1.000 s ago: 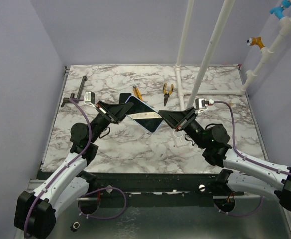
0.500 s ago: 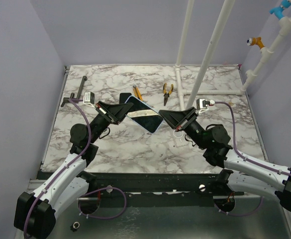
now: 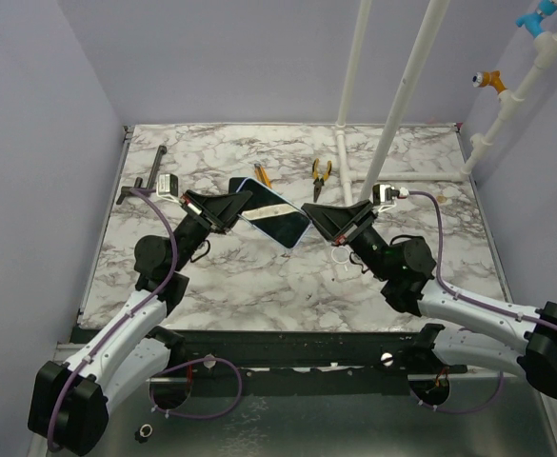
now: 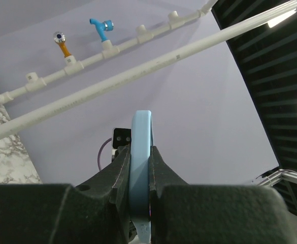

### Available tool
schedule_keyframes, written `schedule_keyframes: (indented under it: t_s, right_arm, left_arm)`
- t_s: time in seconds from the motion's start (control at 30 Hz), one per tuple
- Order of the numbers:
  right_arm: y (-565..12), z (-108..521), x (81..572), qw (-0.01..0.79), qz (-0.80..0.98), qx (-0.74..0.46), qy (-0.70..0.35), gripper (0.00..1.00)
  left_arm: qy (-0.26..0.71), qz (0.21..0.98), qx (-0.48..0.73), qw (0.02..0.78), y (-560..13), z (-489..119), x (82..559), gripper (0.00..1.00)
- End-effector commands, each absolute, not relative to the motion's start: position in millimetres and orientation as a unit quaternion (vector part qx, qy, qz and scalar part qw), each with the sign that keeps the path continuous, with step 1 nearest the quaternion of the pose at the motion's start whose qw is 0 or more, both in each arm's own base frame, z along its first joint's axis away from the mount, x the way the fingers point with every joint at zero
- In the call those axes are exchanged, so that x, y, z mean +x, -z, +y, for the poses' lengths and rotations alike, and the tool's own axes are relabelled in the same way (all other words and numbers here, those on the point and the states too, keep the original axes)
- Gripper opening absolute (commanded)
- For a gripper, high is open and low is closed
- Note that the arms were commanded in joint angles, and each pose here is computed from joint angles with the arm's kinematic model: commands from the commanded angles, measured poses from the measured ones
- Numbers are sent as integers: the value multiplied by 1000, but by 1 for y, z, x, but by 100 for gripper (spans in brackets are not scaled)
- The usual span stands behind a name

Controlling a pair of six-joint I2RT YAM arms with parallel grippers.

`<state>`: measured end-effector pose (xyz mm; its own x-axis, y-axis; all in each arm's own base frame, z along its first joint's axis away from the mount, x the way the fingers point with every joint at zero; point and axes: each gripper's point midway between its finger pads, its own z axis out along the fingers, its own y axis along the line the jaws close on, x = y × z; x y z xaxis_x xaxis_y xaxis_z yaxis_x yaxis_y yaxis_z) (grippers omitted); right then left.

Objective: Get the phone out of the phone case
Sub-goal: Remove the phone case from the phone.

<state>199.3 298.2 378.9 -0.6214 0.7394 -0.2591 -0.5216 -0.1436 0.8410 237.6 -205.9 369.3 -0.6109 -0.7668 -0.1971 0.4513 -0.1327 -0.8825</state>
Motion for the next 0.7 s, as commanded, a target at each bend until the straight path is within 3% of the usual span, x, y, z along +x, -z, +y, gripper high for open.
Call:
schedule_keyframes:
  t_s: [0.0,0.67]
  right_arm:
    - [-442,290,147,402,397,15,-825,0]
    - [-439,299,145,399,392,-9,-829,0]
  left_arm:
    - [727,534,-175,395,-357,-213,253,0]
    - [764,516,-191,337,-368,-230,256,0]
